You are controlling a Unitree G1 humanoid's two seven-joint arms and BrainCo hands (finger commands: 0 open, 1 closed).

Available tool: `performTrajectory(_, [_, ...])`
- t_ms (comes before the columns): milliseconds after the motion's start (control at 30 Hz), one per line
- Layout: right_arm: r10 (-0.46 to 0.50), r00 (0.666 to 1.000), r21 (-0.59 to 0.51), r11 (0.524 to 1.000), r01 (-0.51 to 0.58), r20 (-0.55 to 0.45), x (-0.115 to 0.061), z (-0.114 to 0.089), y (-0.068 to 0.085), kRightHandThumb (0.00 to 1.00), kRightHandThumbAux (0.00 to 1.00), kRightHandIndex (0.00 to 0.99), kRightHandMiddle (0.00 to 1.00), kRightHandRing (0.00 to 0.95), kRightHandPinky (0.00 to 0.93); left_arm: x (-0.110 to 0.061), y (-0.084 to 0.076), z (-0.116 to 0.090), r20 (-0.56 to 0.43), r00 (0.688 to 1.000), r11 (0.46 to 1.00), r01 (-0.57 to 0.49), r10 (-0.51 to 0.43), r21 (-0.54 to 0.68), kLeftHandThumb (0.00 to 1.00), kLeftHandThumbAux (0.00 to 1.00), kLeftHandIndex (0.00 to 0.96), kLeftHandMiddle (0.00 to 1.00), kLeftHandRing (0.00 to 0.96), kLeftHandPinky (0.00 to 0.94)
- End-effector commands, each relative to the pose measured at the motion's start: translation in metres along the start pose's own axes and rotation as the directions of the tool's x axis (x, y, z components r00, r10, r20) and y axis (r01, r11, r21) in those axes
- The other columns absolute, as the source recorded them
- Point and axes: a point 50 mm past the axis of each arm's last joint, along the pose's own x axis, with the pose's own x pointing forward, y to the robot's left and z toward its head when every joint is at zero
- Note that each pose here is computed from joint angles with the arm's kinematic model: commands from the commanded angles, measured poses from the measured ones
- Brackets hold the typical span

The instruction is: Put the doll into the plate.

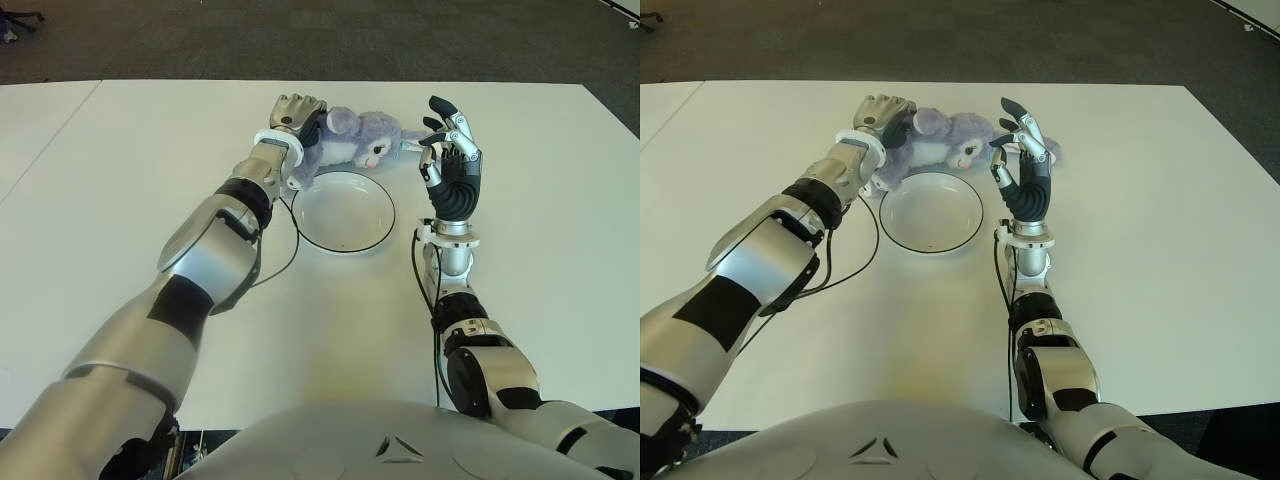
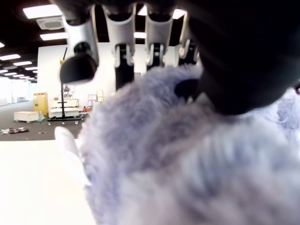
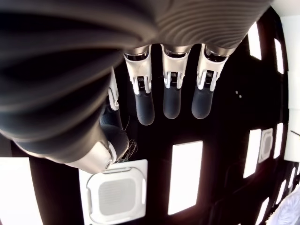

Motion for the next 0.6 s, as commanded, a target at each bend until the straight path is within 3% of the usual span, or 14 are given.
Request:
performTrajectory(33, [-0.033, 0.506, 0.044, 0.989, 0.139, -0.862, -0.265, 0.046, 0.038, 0.706, 0.716, 0.427, 0.189, 0.126, 0.188, -0.021, -0.043, -0.022, -0.186, 0.973, 0.983, 0.107, -0.133, -0.146, 0.746, 0.697, 0.440, 0.830, 0.835, 0.852])
performTrajectory(367, [-0.031, 0.503, 0.045, 0.989, 0.138, -0.864, -0.264, 0.044, 0.040, 0.706, 0.716, 0.428, 0.188, 0.122, 0.184, -0.010, -0.020, -0.014, -0.122, 0.992, 0.993, -0.001, -0.014, -0.122, 0.748, 0.696, 0.441, 0.828, 0.833, 0.843])
performTrajectory(600, [-0.025, 0.494, 0.046, 0.990, 0.131, -0.869, -0.264, 0.042, 0.039, 0.707, 0.716, 0.428, 0.190, 0.134, 0.196, 0.001, 0.014, -0.011, -0.025, 0.991, 0.990, -0.134, 0.133, -0.043, 0.740, 0.696, 0.442, 0.822, 0.820, 0.833])
